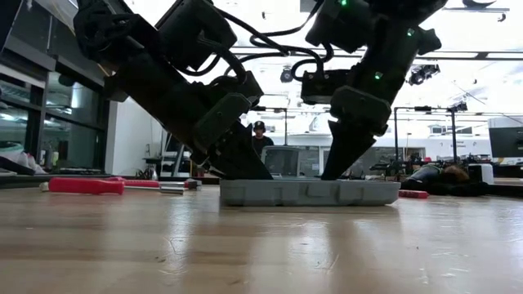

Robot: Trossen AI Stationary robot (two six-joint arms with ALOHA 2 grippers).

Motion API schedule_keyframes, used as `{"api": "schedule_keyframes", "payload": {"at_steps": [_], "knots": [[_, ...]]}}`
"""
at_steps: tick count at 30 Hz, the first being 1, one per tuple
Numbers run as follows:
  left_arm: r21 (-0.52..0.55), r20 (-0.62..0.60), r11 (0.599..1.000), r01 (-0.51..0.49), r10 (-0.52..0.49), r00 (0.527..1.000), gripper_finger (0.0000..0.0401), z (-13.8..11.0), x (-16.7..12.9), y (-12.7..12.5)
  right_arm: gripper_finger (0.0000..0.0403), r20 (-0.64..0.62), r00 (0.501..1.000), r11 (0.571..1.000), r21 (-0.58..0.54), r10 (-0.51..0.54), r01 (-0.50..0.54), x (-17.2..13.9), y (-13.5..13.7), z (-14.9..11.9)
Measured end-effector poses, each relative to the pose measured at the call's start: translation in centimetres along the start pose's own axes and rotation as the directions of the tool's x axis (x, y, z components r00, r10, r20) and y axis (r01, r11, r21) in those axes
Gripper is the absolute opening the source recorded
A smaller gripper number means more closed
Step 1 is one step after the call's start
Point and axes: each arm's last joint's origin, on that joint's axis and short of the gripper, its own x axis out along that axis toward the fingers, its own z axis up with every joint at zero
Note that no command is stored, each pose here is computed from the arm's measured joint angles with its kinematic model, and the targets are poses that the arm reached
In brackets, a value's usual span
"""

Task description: Prefit tool cases

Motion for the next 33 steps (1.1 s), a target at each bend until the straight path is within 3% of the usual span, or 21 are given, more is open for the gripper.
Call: {"api": "schedule_keyframes", "payload": {"at_steps": [22,29,33], "knots": [[0.008,-0.005,1.0,-0.009,0.009,1.0,0.0122,-0.1,-0.1,0.0,0.0,-0.062,0.998,1.0,0.002,0.028,-0.028,2.5,0.4,-0.5],[0.028,0.006,1.0,-0.004,0.004,1.0,0.0122,0.0,0.0,0.0,0.0,0.02,1.0,1.0,-0.001,-0.014,0.014,-0.3,0.4,-0.1],[0.058,0.018,0.998,-0.002,0.001,1.0,0.0122,0.1,0.0,0.0,0.0,0.186,0.981,0.999,-0.01,0.05,-0.049,-2.5,1.1,1.1]]}}
